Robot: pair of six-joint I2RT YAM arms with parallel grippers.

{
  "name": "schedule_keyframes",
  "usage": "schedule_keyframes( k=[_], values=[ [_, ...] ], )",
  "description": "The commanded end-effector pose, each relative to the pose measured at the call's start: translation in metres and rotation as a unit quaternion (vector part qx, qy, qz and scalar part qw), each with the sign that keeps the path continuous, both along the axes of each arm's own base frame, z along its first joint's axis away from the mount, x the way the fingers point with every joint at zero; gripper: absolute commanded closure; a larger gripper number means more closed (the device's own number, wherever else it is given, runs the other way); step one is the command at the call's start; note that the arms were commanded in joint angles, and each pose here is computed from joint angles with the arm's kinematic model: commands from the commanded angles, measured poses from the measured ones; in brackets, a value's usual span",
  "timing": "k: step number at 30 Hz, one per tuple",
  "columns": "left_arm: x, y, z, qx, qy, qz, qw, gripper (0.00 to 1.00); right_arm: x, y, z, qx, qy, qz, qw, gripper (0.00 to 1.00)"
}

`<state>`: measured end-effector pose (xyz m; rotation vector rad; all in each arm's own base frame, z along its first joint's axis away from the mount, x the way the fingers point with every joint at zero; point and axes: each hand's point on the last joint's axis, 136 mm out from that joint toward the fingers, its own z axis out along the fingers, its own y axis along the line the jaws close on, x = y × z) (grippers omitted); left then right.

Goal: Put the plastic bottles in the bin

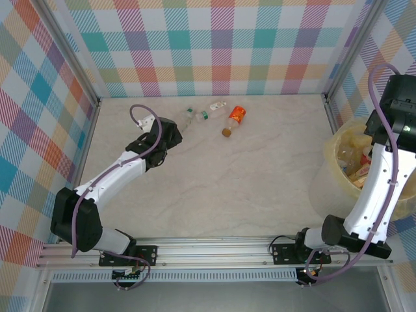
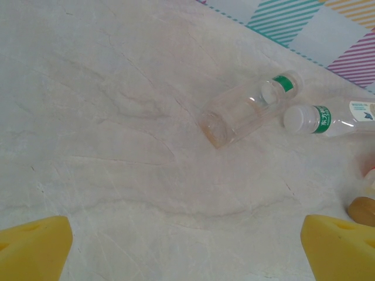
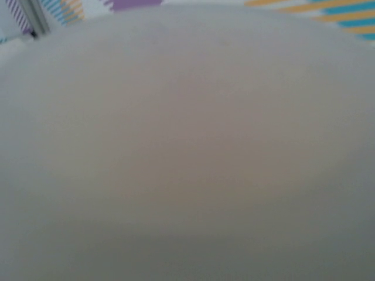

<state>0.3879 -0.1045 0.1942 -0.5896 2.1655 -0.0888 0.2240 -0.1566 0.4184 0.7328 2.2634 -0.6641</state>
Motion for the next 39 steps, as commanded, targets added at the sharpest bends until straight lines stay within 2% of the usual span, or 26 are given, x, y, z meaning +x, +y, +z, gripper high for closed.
schedule_keyframes(
  k=[1,5,9,13,16,22,30,34,39],
  values=[
    [-0.001,0.005,0.007,-0.008,0.003,0.013,1.000,0.00,0.007,0.010,-0.026,0.053,0.040,0.026,0.997,0.49],
    [-0.004,0.011,0.012,-0.002,-0.001,0.021,1.000,0.00,0.016,0.007,-0.038,0.066,0.060,0.027,0.996,0.48],
    [-0.007,0.015,0.014,0.002,-0.004,0.027,1.000,0.00,0.021,0.001,-0.054,0.074,0.087,0.020,0.993,0.38],
    [-0.006,0.015,0.012,0.003,-0.001,0.027,1.000,0.00,0.019,-0.010,-0.058,0.062,0.100,-0.010,0.993,0.13],
    [-0.005,0.014,0.010,0.003,0.001,0.027,1.000,0.00,0.022,-0.009,-0.056,0.066,0.089,-0.008,0.994,0.03],
    [-0.002,0.011,0.002,0.001,0.010,0.024,1.000,0.00,0.026,-0.005,-0.052,0.074,0.063,-0.005,0.995,0.00],
    [0.003,0.009,-0.006,-0.001,0.010,0.019,1.000,0.00,0.043,0.022,-0.033,0.100,-0.039,0.042,0.993,0.00],
    [0.008,0.006,-0.005,-0.004,0.000,0.002,1.000,0.00,0.052,0.044,-0.023,0.119,-0.092,0.078,0.985,0.00],
    [0.017,0.007,-0.002,-0.008,-0.008,-0.008,1.000,0.00,0.063,0.075,-0.014,0.156,-0.165,0.135,0.965,0.00]
  ],
)
